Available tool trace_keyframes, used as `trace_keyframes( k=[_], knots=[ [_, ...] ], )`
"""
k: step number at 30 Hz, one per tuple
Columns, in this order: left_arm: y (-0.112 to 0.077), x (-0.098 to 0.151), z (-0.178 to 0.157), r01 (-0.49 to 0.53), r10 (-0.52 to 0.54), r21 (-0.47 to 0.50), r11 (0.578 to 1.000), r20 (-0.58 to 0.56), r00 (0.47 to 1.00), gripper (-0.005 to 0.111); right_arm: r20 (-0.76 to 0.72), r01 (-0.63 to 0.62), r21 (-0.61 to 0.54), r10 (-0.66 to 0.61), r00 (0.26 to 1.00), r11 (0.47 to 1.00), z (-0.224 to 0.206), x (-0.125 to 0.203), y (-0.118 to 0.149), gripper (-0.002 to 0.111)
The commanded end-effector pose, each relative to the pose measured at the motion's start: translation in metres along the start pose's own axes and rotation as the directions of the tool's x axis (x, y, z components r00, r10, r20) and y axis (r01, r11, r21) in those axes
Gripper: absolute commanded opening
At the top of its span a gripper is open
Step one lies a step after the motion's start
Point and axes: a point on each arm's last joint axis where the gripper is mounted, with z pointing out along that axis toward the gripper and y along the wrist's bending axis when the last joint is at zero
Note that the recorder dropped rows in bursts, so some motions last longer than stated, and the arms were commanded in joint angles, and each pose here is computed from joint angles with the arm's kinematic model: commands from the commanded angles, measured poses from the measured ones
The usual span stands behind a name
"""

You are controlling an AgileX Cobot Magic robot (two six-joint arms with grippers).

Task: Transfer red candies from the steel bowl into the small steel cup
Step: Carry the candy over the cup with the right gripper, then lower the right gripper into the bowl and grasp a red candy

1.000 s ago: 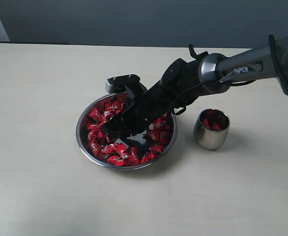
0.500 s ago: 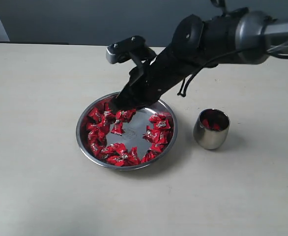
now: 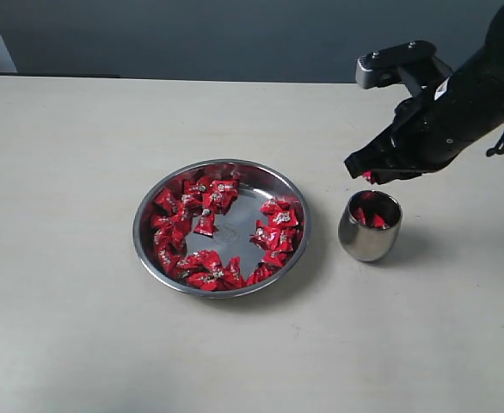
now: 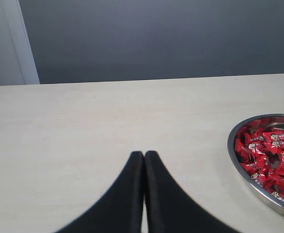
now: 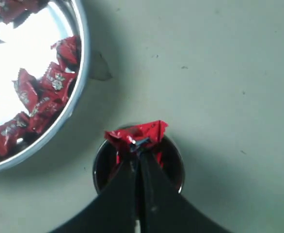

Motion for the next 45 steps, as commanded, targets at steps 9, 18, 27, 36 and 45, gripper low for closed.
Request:
trace_keyframes(
  k=[9,18,27,36,45],
  knots=[
    [0.0,0.0,0.0,0.0,0.0,0.006,1.0,0.006,1.0,0.0,-0.074,-0.016,-0.015,0.015,0.997,1.0,-0.001,0.01,-0.002,0.006],
    [0.0,0.0,0.0,0.0,0.0,0.006,1.0,0.006,1.0,0.0,-0.037,-0.029,-0.015,0.028,0.999,0.999,-0.001,0.006,-0.002,0.046],
    [0.0,0.0,0.0,0.0,0.0,0.006,1.0,0.006,1.0,0.0,0.2,-0.009,-0.264,0.064,0.978,0.964,0.001,-0.019,0.04,0.036],
    [0.0,0.0,0.0,0.0,0.0,0.006,1.0,0.006,1.0,0.0,0.208,0.047,-0.306,0.019,0.978,0.951,0.054,-0.035,0.083,0.054],
    [0.0,0.0,0.0,0.0,0.0,0.006,1.0,0.006,1.0,0.0,0.145,0.056,-0.334,-0.007,0.989,0.941,0.114,-0.051,0.109,0.054]
  ],
)
